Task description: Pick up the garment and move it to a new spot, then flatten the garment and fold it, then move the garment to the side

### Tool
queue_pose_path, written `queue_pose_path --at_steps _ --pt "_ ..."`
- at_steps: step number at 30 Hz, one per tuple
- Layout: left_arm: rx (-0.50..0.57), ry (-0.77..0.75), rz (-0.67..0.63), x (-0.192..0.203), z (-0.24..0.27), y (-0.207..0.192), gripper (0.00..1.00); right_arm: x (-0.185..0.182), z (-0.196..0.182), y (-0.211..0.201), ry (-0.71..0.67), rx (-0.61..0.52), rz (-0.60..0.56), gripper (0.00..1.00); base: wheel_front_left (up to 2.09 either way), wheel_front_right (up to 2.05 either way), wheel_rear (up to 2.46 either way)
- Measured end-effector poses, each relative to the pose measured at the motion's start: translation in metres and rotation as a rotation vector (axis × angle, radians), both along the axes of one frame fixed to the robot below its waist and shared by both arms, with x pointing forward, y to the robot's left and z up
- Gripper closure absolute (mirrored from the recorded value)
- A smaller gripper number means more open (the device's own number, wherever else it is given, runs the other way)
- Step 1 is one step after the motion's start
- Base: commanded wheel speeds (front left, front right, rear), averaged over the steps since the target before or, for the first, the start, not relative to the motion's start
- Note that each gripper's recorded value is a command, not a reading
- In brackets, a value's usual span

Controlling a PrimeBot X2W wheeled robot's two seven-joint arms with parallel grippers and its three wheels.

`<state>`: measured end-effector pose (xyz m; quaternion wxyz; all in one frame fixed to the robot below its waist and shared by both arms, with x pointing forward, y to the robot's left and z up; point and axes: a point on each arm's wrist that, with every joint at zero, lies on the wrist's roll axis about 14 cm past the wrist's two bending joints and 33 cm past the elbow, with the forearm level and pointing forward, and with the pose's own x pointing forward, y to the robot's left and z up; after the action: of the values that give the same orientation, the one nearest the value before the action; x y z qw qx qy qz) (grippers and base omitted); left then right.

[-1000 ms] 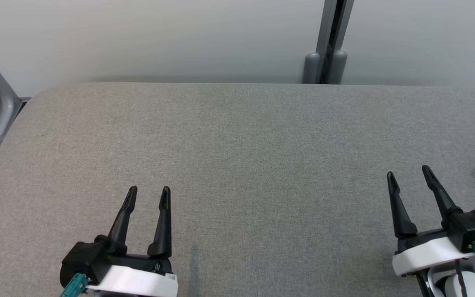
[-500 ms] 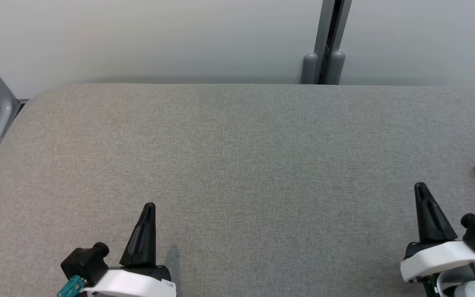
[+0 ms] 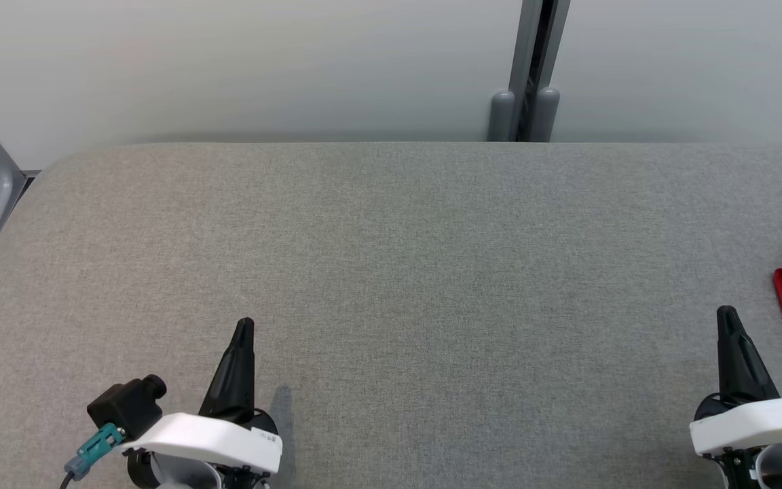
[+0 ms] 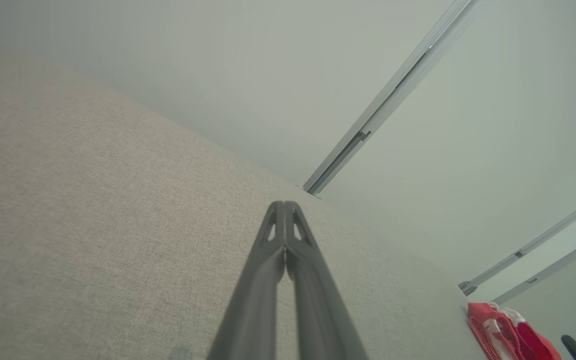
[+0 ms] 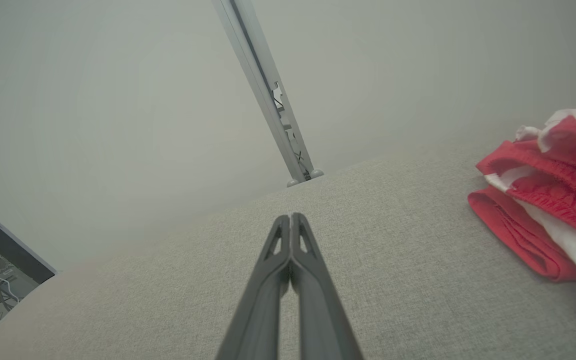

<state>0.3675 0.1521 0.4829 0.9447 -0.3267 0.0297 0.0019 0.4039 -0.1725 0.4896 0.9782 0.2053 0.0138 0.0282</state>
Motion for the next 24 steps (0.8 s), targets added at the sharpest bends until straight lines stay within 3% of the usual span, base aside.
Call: queue_pose_path --at_steps 24 --pt "-0.291 0.048 -0.033 0.019 0.000 -0.009 1.00 -0.011 -0.002 -0.037 0.038 0.372 -0.125 1.00 0.00 0.00 0.00"
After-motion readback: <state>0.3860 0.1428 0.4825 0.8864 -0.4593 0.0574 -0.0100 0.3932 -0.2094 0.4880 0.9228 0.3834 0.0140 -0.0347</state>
